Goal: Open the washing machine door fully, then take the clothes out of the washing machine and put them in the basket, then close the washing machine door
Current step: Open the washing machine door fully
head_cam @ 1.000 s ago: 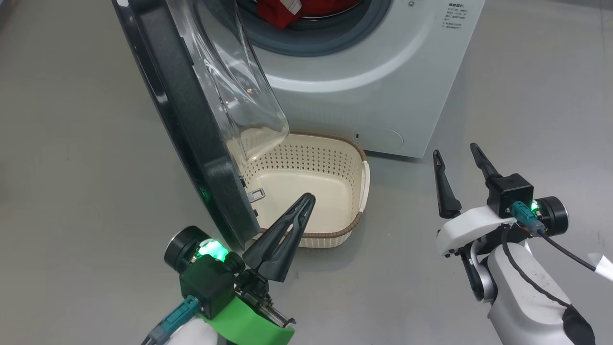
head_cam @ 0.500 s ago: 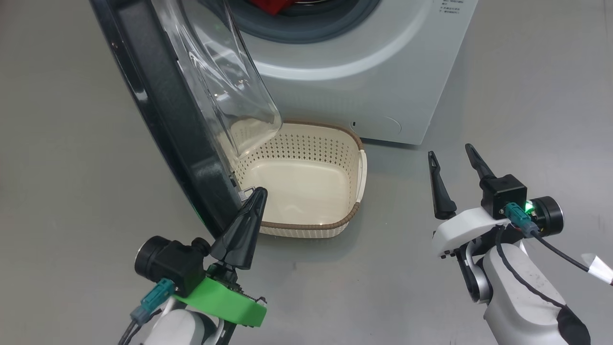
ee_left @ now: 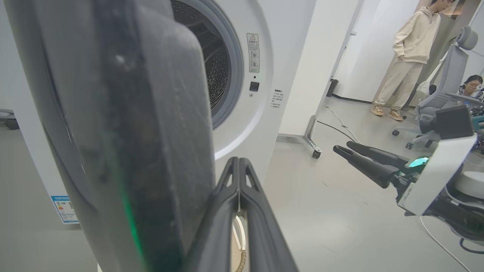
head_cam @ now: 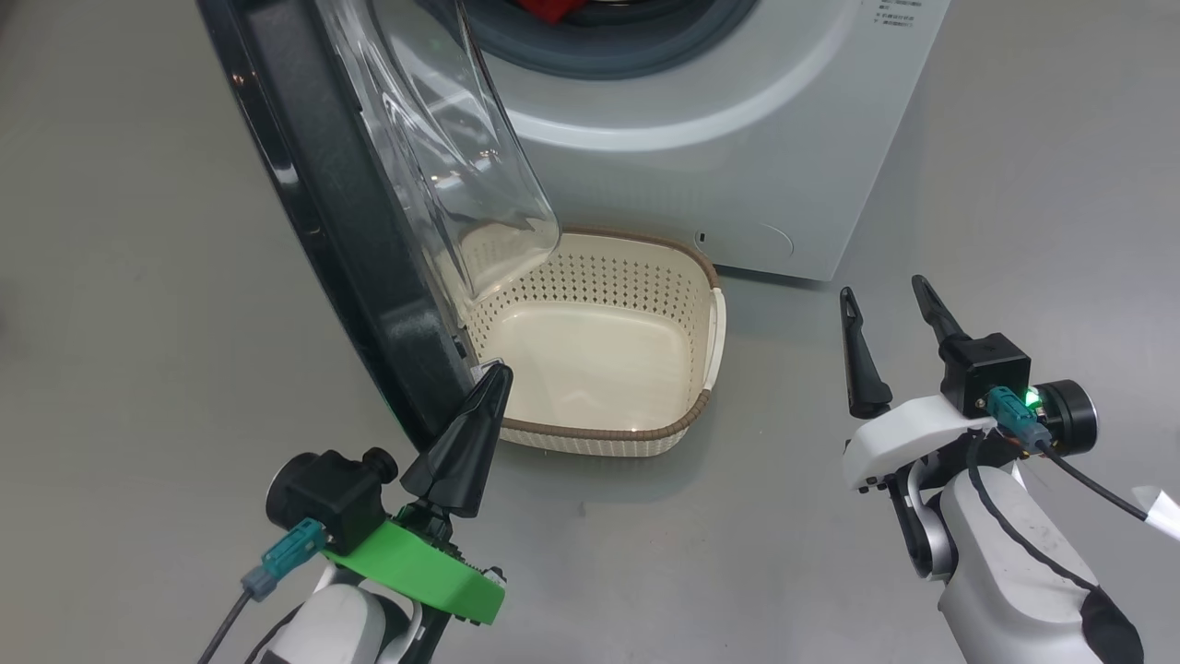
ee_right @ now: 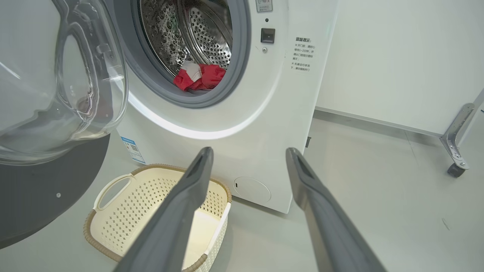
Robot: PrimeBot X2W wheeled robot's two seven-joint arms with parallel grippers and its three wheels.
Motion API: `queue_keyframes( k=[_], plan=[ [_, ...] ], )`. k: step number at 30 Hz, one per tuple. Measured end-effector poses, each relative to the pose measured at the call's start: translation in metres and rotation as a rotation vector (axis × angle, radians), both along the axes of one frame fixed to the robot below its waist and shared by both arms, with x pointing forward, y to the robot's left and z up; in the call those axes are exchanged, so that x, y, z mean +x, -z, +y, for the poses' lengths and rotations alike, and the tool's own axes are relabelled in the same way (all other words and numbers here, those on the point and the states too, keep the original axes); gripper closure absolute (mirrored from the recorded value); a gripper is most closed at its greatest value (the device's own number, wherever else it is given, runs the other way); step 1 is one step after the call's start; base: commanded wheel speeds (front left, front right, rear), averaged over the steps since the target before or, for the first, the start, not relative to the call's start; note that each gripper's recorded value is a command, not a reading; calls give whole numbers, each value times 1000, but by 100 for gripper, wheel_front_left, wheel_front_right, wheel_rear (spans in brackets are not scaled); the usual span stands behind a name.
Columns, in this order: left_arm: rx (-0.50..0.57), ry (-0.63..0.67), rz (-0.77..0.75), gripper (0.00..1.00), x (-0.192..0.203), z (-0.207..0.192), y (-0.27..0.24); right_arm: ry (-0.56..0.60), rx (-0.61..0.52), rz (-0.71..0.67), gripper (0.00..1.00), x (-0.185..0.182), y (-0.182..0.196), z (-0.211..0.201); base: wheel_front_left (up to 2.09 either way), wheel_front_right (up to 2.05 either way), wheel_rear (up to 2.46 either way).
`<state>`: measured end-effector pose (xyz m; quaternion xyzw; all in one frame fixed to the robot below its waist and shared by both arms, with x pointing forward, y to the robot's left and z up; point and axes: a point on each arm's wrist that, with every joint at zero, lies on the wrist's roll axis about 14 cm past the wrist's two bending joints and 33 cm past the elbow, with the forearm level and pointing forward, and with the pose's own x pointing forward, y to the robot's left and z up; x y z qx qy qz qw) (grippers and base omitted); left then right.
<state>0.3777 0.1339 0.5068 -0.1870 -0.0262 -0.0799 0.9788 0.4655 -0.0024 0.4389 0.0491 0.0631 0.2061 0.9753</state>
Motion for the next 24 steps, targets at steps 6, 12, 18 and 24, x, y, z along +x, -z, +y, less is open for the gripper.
queue_keyframes(
  k=[6, 12, 18, 24],
  plan=[
    [-13, -57, 8, 100, -5, 15, 1, -27, 9, 2, 0, -3, -1, 10, 0, 0, 0],
    [-4, -199, 36, 100, -17, 57, 8, -47, 15, 16, 0, -8, 1, 17, 0, 0, 0],
    [29, -383, 80, 100, -40, 111, 18, -82, 29, 12, 0, -13, -3, 30, 0, 0, 0],
    [62, -494, 125, 100, -56, 148, 28, -90, 34, 13, 0, -13, -4, 32, 0, 0, 0]
  ],
)
